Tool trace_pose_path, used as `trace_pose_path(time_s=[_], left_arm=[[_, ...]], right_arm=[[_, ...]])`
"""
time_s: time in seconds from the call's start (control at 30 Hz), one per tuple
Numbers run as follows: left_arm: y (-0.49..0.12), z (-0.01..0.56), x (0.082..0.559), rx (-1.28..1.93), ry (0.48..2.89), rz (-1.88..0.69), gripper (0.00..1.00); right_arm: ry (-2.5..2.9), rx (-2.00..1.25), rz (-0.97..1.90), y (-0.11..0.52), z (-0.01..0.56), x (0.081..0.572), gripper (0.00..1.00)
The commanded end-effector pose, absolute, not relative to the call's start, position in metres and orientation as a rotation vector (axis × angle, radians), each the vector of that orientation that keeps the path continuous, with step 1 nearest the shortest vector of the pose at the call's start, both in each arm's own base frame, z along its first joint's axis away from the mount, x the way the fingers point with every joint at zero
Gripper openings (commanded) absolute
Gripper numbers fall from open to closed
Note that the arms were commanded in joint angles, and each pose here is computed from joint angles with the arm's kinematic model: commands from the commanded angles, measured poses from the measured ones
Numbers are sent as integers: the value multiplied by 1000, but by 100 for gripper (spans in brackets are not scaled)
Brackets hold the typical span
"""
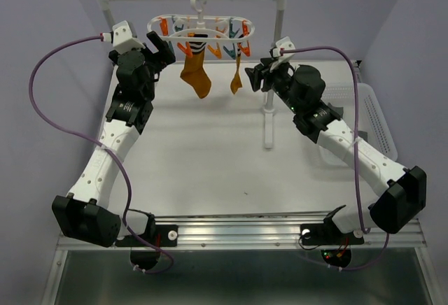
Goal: Clip the socks to the hanger
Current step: Rotate the hanger at the clothesline.
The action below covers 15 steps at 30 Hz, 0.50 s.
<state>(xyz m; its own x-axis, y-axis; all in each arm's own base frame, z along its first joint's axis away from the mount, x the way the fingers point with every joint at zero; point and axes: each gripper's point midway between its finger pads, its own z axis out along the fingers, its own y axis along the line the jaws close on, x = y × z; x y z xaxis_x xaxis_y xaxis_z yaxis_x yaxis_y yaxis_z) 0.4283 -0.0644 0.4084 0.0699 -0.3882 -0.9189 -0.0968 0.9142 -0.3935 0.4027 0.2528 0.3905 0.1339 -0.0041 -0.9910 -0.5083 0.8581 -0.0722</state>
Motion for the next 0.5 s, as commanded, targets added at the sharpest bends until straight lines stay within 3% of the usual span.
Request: trace_pose_path(time_s=[0.0, 0.13, 0.27, 0.3, 0.47], left_arm=[[-61, 449, 417, -391, 1406, -255, 99], [-61, 441, 408, -378, 1424, -259, 99], [-55, 436, 389, -386, 1426, -257, 99], [-54, 439, 383, -388, 1417, -269, 99], [-57, 425, 371, -371, 1435, -298, 99]], right_arm=[[1343, -380, 382, 234, 414, 393, 63], [1346, -410, 382, 231, 407, 387, 63], [1322, -487, 390, 235, 405, 376, 79], [1318, -495, 382, 234, 404, 375, 89], [1324, -498, 355, 230, 402, 375, 100]])
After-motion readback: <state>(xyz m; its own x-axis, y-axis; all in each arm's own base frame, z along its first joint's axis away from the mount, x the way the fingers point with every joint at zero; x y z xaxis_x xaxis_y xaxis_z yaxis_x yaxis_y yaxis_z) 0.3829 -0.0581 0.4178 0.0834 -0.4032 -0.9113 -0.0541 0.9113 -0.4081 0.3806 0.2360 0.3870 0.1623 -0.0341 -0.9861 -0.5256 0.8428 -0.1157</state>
